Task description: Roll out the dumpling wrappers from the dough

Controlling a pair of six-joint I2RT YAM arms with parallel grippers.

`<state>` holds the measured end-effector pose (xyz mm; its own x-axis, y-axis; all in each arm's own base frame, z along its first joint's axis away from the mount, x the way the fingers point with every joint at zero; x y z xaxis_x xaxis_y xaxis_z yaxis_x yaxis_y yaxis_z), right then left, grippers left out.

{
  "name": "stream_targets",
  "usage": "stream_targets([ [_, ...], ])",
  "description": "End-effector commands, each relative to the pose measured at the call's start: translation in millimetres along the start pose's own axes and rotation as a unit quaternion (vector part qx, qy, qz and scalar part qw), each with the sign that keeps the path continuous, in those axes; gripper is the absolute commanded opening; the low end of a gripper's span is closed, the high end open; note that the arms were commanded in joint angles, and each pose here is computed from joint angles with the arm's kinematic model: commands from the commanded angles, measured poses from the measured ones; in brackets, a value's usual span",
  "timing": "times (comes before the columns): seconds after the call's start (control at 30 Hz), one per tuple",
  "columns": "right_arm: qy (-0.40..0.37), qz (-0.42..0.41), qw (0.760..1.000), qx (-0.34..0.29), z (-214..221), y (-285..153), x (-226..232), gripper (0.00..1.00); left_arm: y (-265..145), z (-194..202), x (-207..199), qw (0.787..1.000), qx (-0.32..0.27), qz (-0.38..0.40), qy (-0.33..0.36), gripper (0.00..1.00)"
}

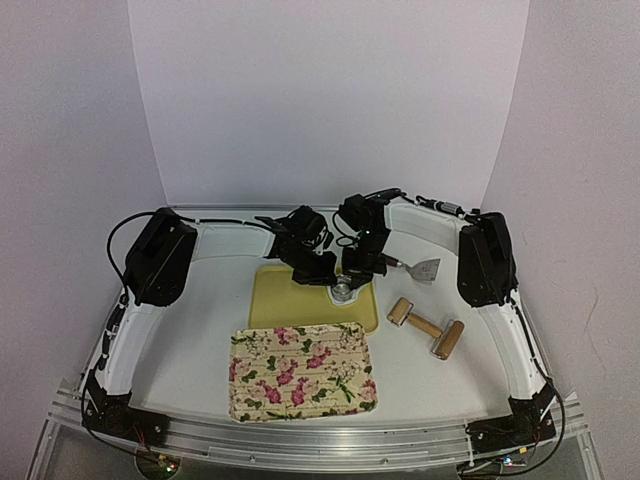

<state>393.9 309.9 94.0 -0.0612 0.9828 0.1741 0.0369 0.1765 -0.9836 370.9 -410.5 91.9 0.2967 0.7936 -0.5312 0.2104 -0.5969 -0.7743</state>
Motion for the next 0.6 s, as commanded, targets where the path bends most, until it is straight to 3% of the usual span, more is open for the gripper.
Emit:
stream_targets([
  [0.0,0.009,0.052,0.994,0.098,33,98,-21,0.0,55,82,63,0.986,0.127,-0.102,-0.021,0.0],
  [0.33,0.002,0.067,0.991,0.114,54,103,-21,0.0,55,99,65,0.985,0.135,-0.106,-0.011,0.0],
  [0.57,0.001,0.038,0.997,0.065,34,71,-3,0.0,43,78,47,0.989,0.107,-0.104,0.002,0.0],
])
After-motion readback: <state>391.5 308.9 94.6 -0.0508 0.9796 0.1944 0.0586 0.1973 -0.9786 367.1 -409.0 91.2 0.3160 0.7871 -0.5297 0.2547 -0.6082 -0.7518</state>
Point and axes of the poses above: each gripper's point midway between its finger pads, its own y axis out along the fingers, its own x axis along the line the jaws close on, z = x × y, the point moved 7 cm from there along -y, back along the fingers, and after that the axes turned 4 degrees about -y, right-handed, at the moved point
